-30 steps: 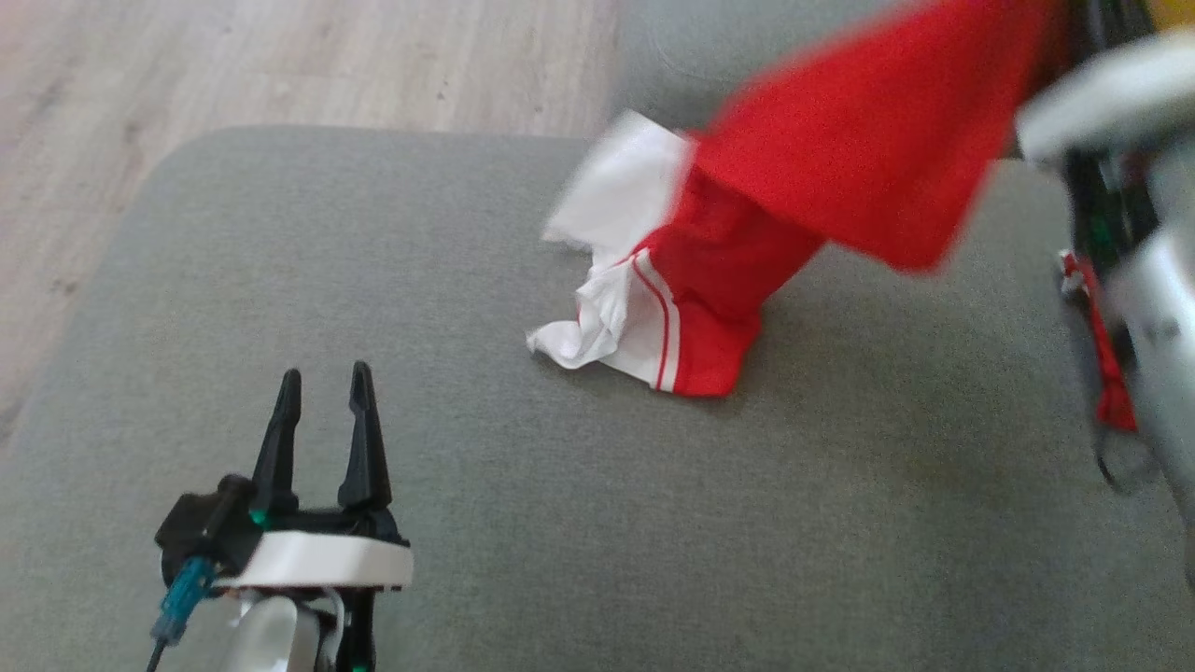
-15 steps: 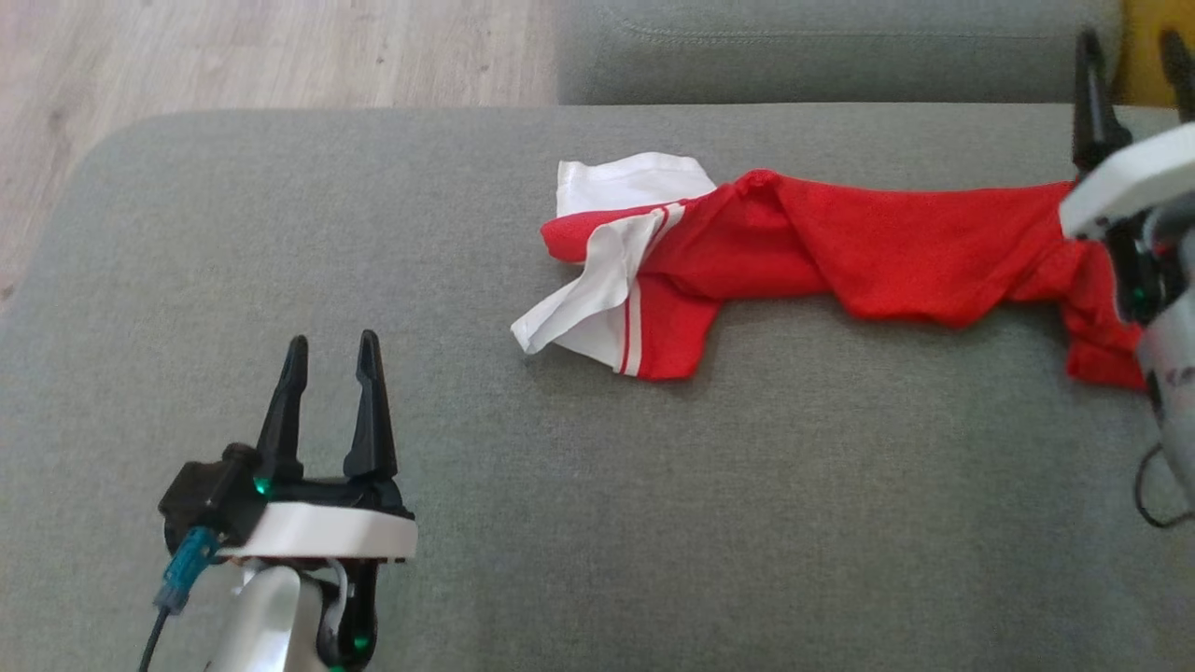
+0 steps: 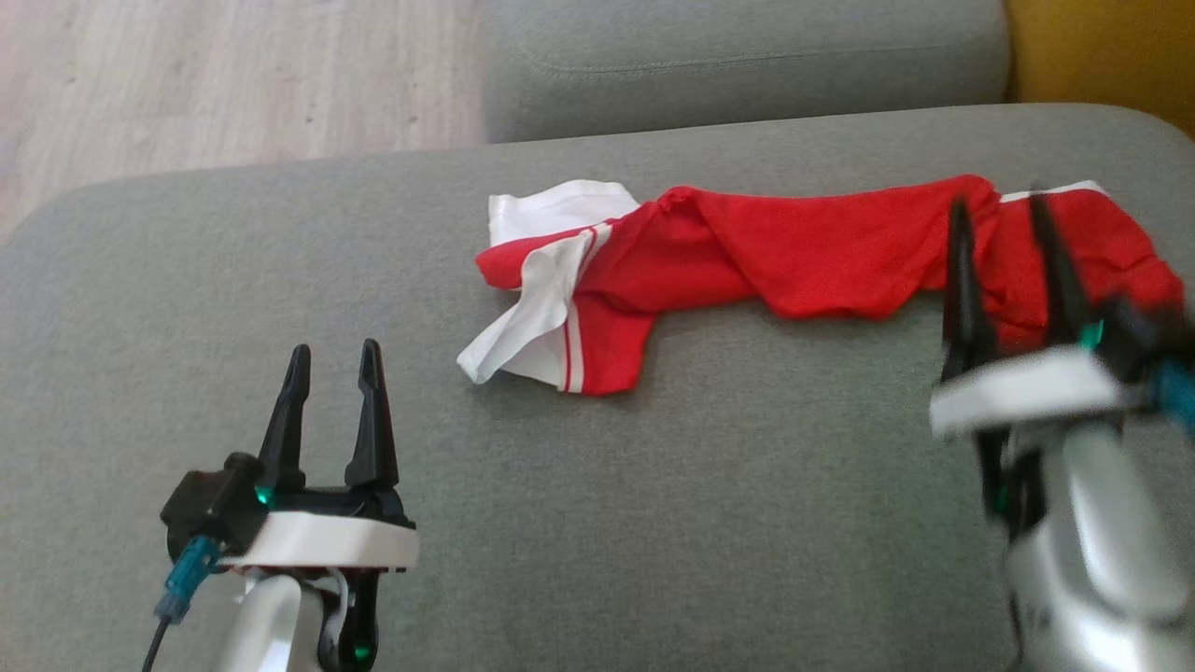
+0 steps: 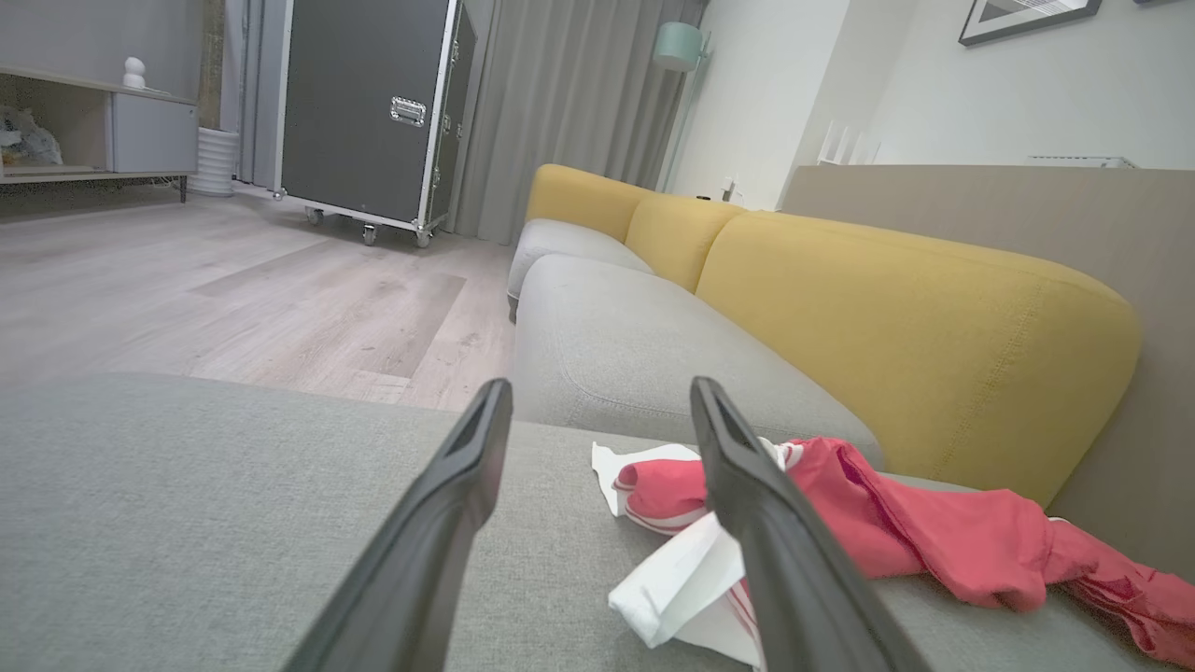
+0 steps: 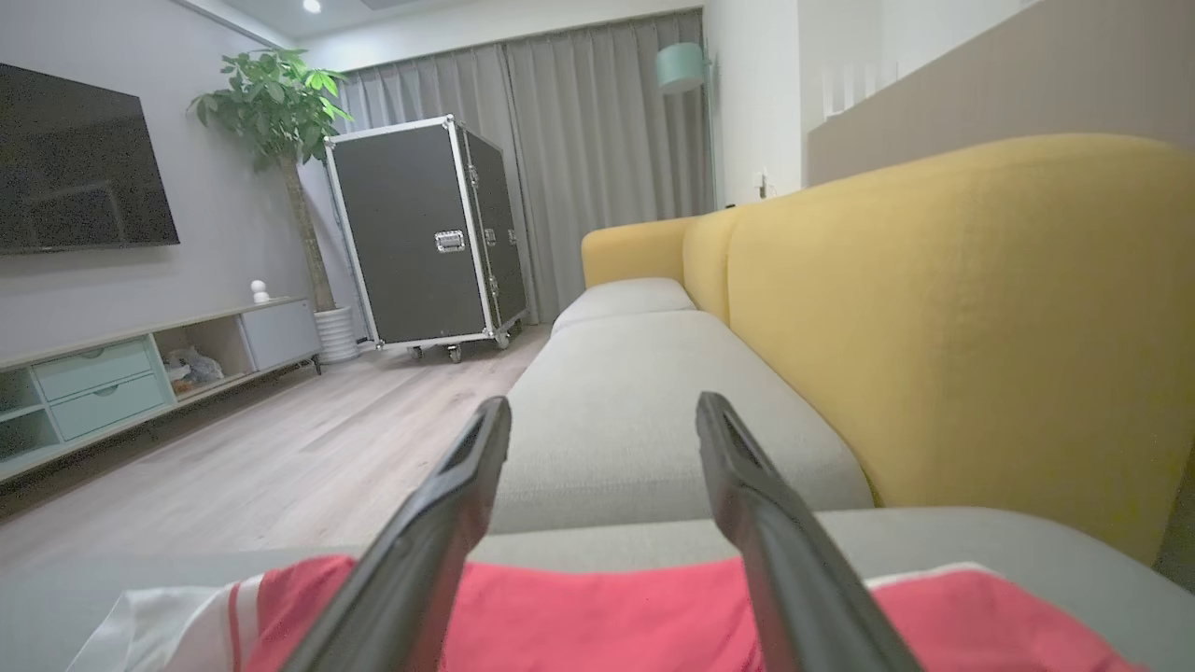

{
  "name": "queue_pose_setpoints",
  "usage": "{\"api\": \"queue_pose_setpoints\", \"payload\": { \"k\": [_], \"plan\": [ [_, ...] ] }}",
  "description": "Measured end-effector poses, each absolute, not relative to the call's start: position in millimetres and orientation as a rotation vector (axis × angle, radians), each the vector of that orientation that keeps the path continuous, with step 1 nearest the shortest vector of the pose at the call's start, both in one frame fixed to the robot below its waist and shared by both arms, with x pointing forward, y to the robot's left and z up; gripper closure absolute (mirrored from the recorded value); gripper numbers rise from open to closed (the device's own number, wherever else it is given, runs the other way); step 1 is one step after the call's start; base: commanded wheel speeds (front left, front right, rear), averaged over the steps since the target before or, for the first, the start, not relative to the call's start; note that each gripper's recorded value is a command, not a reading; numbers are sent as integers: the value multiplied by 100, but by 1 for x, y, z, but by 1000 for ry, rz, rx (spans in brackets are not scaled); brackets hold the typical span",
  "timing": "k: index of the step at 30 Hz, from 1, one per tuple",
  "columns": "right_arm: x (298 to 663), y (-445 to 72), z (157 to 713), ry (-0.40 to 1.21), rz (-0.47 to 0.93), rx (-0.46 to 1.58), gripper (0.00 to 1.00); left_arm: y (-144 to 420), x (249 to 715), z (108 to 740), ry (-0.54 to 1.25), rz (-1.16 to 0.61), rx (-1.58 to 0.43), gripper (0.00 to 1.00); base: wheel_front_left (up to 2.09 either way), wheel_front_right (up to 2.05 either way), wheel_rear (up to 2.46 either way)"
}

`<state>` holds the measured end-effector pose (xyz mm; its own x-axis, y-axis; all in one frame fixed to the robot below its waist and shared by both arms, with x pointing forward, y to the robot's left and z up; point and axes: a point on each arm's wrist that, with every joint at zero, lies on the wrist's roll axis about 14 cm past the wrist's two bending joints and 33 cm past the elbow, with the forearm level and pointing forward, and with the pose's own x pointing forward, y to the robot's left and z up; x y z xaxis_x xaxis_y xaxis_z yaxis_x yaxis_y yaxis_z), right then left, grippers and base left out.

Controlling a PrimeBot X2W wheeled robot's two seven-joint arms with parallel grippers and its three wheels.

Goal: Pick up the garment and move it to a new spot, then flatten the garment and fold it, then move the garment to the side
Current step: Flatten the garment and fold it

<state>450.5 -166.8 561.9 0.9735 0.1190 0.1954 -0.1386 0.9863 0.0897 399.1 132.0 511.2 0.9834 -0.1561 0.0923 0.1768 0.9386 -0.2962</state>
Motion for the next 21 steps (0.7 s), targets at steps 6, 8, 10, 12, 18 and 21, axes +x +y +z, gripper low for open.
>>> {"api": "queue_pose_setpoints", "payload": {
  "k": [6,8,10,12,18,21],
  "plan": [
    [404,-180,522,-116,64,129,0,118,402,509,-57,-213,-313,0,0,0,0],
    [402,-183,524,-125,56,131,0,113,403,506,-46,-224,-314,0,0,0,0],
    [403,-182,529,-139,59,134,0,106,404,499,-24,-245,-302,0,0,0,0],
    [404,-184,524,-128,51,142,0,89,404,478,54,-308,-246,0,0,0,0],
    [407,-192,510,-94,21,171,0,57,418,439,238,-455,-92,0,0,0,0],
    [411,-197,507,-86,7,176,0,55,429,422,293,-494,10,0,0,0,0]
  ]
}}
